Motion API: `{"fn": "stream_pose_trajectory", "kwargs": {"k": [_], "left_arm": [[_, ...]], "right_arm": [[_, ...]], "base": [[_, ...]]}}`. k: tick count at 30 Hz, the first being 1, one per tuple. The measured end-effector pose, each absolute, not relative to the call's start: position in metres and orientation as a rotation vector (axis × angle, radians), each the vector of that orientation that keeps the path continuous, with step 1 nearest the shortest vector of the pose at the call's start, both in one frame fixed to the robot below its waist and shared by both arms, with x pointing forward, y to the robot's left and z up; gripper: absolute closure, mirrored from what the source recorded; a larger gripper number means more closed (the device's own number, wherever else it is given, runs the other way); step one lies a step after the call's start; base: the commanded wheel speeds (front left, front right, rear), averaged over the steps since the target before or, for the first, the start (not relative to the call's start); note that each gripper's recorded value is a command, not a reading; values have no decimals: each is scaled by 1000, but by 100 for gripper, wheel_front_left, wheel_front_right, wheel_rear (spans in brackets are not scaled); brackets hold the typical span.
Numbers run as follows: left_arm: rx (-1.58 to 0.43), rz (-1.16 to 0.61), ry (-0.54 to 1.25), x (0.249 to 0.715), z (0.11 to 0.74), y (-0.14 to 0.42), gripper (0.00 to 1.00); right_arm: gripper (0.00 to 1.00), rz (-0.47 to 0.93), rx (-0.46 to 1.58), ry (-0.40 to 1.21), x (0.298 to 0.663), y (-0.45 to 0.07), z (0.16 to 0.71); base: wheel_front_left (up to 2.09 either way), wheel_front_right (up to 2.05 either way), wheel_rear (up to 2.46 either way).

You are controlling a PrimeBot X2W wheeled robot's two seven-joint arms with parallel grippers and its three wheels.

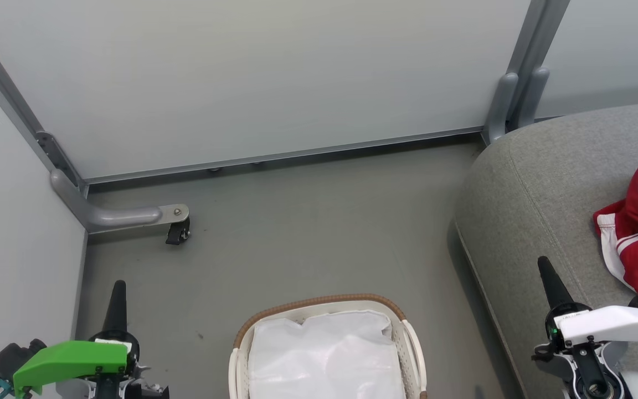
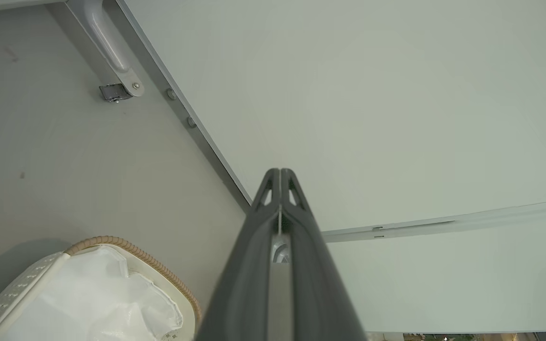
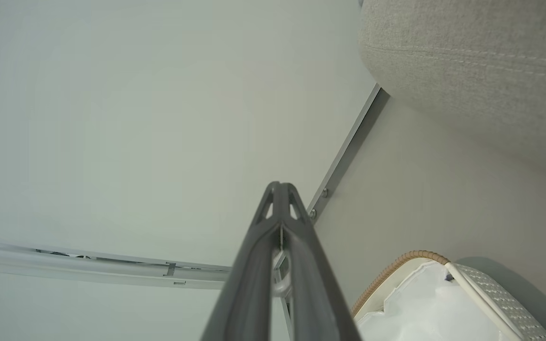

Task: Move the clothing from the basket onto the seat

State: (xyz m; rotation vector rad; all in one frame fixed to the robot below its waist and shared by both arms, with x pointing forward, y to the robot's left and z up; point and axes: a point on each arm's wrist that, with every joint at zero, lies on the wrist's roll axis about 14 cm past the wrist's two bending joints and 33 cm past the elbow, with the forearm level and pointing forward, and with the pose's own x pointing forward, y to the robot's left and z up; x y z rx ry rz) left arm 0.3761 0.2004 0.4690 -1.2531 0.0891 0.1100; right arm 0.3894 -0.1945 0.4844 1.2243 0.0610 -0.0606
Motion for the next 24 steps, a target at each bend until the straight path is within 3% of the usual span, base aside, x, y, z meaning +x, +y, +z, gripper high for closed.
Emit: {"fn": "stream_pose_trajectory", "kwargs": {"k": [24], "left_arm": [[-1437, 64, 51, 382, 486, 199, 100]], "right_arm": [[100, -36, 1425, 32, 389, -197, 495]], "base": [[0, 0, 0]]}}
